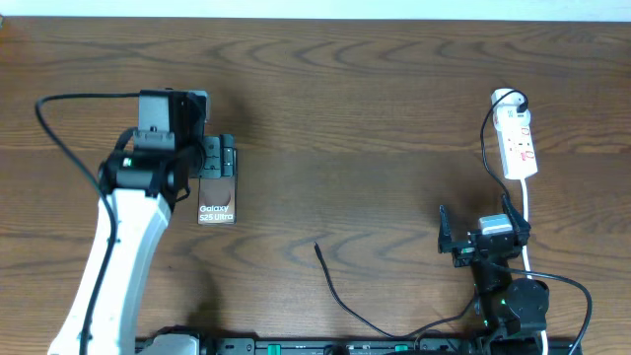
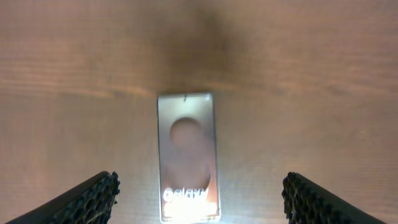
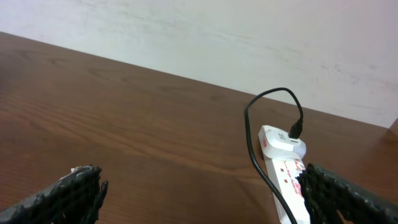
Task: Plug charger to phone and switch on socket
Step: 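Move the left gripper forward over the Galaxy S25 Ultra phone box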
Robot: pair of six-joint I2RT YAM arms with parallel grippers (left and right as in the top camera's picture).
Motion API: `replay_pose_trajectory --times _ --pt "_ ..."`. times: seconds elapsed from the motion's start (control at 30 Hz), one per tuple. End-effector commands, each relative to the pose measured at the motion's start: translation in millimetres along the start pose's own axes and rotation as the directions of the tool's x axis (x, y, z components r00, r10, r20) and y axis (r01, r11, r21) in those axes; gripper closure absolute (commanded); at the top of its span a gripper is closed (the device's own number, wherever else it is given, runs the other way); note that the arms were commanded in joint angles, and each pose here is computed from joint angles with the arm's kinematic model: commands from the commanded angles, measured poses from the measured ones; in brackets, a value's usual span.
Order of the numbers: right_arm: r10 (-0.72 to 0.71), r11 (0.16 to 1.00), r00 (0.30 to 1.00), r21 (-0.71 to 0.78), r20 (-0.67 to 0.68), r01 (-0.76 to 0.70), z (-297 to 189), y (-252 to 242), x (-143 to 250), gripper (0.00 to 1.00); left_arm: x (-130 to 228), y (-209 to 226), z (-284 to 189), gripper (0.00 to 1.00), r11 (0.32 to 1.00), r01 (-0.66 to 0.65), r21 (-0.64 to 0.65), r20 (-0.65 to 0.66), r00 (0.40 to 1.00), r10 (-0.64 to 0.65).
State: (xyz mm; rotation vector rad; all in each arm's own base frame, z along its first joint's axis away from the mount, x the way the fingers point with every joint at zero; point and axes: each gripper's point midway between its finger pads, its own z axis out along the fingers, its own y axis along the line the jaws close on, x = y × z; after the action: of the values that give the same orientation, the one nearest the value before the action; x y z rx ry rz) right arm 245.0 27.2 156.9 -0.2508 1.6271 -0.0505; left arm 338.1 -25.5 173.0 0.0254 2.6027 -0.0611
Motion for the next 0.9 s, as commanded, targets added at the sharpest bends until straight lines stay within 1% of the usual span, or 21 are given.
replay_pose_trajectory --times 0.0,0.07,0.13,0.63,0.77,0.87 --pt "0.008 1.000 1.000 0.001 0.001 -0.008 -0.3 -0.6 0.4 0.01 7.1 4.2 6.6 0.14 0.999 0.035 -0.010 -0.068 0.997 -0.035" --pt "0.008 1.000 1.000 0.001 0.001 -0.008 -0.3 -0.6 0.4 0.01 17.5 4.8 9.2 0.14 0.999 0.035 -0.014 -0.116 0.993 -0.036" --pt "0.008 1.000 1.000 0.001 0.001 -0.008 -0.3 -0.6 0.4 0.01 21.7 5.0 9.6 0.14 0.999 0.035 -0.015 -0.135 0.990 -0.037" --pt "0.008 1.000 1.000 0.001 0.001 -0.008 -0.3 -0.6 0.4 0.01 22.8 5.0 10.1 0.14 0.999 0.039 -0.016 -0.140 0.989 -0.041" --pt "0.008 1.000 1.000 0.001 0.001 -0.008 -0.3 -0.6 0.4 0.01 30.1 6.0 19.0 0.14 0.999 0.049 -0.023 -0.188 0.981 -0.052" --pt "0.008 1.000 1.000 0.001 0.001 -0.008 -0.3 -0.6 0.4 0.01 37.7 6.8 32.8 0.14 0.998 0.056 -0.031 -0.253 0.965 -0.062"
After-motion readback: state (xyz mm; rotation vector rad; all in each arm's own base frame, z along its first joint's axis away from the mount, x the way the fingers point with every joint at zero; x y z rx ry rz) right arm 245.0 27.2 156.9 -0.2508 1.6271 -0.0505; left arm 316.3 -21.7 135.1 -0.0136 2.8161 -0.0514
